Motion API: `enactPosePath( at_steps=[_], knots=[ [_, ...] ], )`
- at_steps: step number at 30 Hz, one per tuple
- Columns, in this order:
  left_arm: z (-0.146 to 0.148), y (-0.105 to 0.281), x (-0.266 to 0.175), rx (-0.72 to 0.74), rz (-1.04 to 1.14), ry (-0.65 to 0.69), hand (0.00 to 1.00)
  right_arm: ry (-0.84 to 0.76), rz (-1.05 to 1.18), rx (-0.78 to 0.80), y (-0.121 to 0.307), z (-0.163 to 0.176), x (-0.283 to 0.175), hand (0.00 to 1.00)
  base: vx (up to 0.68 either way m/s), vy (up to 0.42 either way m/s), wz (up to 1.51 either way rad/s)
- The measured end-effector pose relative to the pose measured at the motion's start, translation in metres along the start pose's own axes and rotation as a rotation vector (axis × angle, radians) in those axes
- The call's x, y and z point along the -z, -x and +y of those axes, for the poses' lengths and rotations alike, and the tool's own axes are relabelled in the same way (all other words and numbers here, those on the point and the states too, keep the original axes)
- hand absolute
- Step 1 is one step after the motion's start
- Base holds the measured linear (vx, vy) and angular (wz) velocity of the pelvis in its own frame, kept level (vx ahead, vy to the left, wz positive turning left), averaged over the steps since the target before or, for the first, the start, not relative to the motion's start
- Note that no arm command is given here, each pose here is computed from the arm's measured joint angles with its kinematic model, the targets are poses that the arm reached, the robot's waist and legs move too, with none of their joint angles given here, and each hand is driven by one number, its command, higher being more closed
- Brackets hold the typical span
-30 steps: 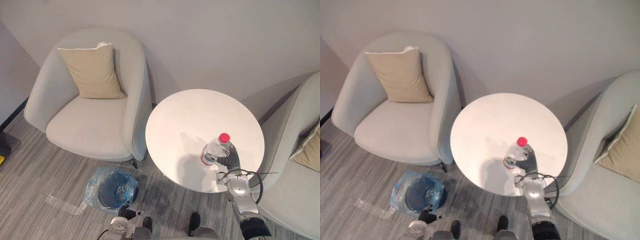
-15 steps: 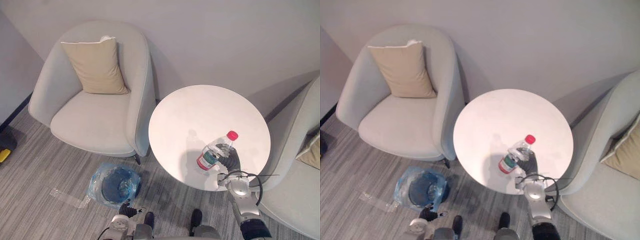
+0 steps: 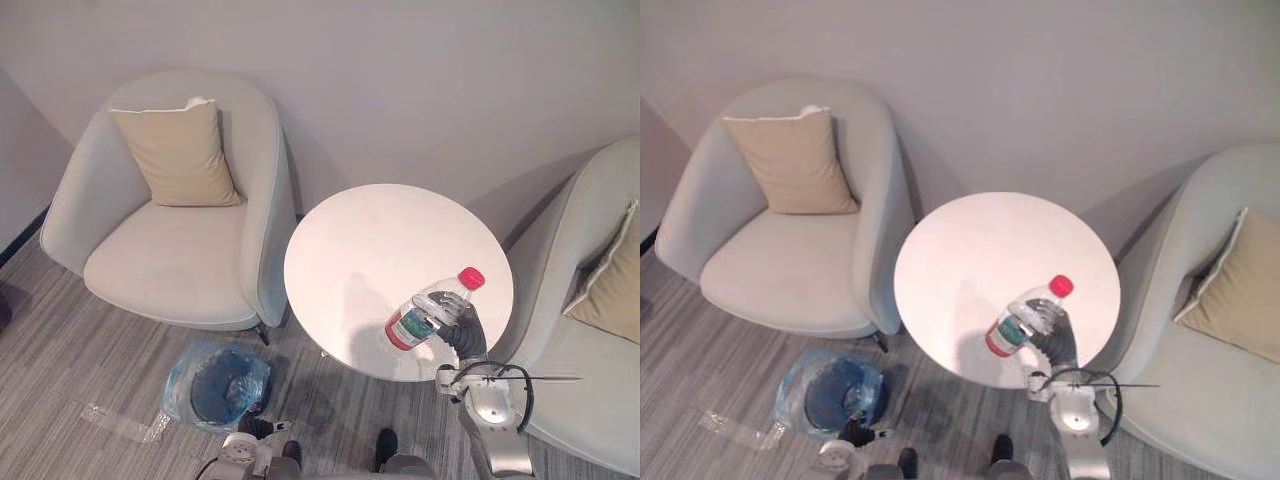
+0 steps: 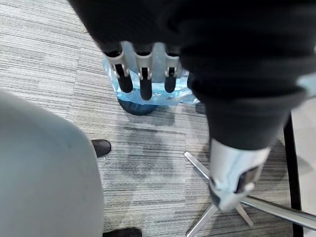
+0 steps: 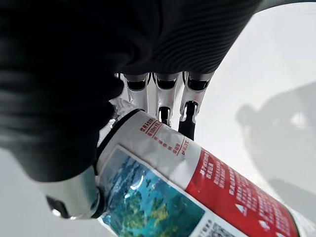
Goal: Gather rubbish on tea table into small bin, then transfer packed bag to large trash can.
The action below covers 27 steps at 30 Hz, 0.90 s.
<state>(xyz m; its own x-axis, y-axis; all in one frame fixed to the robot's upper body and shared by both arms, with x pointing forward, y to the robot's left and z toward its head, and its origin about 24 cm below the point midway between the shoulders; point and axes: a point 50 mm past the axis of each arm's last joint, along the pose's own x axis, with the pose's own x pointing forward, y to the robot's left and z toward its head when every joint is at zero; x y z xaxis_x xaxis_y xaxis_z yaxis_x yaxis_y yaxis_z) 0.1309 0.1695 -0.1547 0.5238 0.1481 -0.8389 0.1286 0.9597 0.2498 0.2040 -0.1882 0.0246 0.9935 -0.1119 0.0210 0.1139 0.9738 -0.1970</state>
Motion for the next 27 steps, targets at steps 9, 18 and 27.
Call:
enactPosePath(
  at_steps=[9, 18, 27],
  knots=[
    [-0.002, 0.0, -0.012, 0.002, -0.062, -0.006, 0.0, 0.024, -0.061, -0.012, 0.0, 0.005, -0.012, 1.0, -0.08, -0.033, 0.62],
    [-0.023, 0.003, -0.008, 0.074, -0.054, -0.151, 0.0, 0.063, -0.098, 0.089, -0.01, -0.006, -0.018, 1.0, -0.09, 0.058, 1.0],
    [-0.01, 0.003, 0.0, 0.043, -0.03, -0.176, 0.0, 0.055, -0.002, 0.055, -0.001, 0.008, 0.001, 1.0, -0.07, 0.085, 0.36]
  ],
)
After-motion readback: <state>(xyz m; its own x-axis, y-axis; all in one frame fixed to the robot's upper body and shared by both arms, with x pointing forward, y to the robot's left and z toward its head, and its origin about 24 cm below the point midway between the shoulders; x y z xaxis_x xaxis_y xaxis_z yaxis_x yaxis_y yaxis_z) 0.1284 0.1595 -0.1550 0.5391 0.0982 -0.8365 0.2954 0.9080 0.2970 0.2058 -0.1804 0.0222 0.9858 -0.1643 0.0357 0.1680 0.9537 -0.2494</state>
